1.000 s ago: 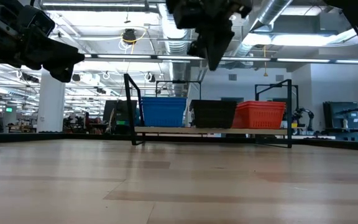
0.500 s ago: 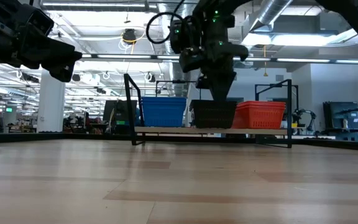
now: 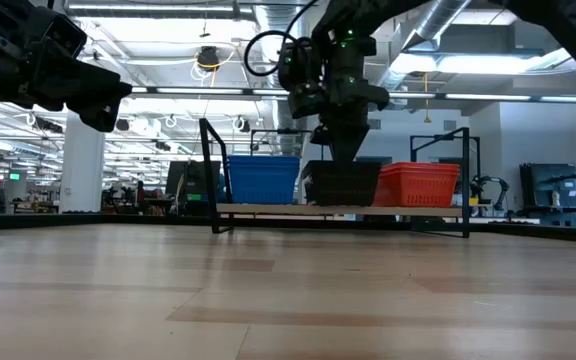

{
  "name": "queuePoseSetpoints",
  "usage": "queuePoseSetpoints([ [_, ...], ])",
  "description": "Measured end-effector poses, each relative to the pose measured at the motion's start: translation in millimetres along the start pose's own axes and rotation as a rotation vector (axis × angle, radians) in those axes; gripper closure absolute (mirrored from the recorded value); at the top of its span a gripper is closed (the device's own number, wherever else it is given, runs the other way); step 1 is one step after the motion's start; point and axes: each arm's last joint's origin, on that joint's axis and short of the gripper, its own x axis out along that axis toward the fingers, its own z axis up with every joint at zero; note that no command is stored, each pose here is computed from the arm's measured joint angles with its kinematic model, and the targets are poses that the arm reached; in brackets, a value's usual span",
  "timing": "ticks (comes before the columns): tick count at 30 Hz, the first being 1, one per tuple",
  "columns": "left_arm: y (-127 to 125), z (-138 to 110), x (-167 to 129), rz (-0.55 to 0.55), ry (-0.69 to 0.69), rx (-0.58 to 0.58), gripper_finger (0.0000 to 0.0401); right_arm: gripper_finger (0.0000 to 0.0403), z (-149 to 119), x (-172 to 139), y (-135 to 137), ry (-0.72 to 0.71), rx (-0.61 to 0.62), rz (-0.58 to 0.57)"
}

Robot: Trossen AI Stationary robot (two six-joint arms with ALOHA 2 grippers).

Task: Stack baskets on shelf by color
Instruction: Adjust the bins on the shelf

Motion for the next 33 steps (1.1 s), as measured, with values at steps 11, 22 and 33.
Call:
queuePoseSetpoints([
  [11, 0.0, 0.0, 0.0, 0.001, 0.000, -0.001, 0.0312, 0.0375, 0.2, -19.3, -2.8, -0.096, -0.019, -0.062],
  [22, 0.2, 0.1, 0.0, 0.007, -0.001, 0.000, 0.0312, 0.0375, -28.4, -90.1, 7.6, -0.174, 0.030, -0.251],
  [33, 0.1, 0.0, 0.0, 0.001, 0.000, 0.000, 0.0312, 0.0375, -73.4, -90.4, -12.9, 0.017, 0.199, -0.182],
])
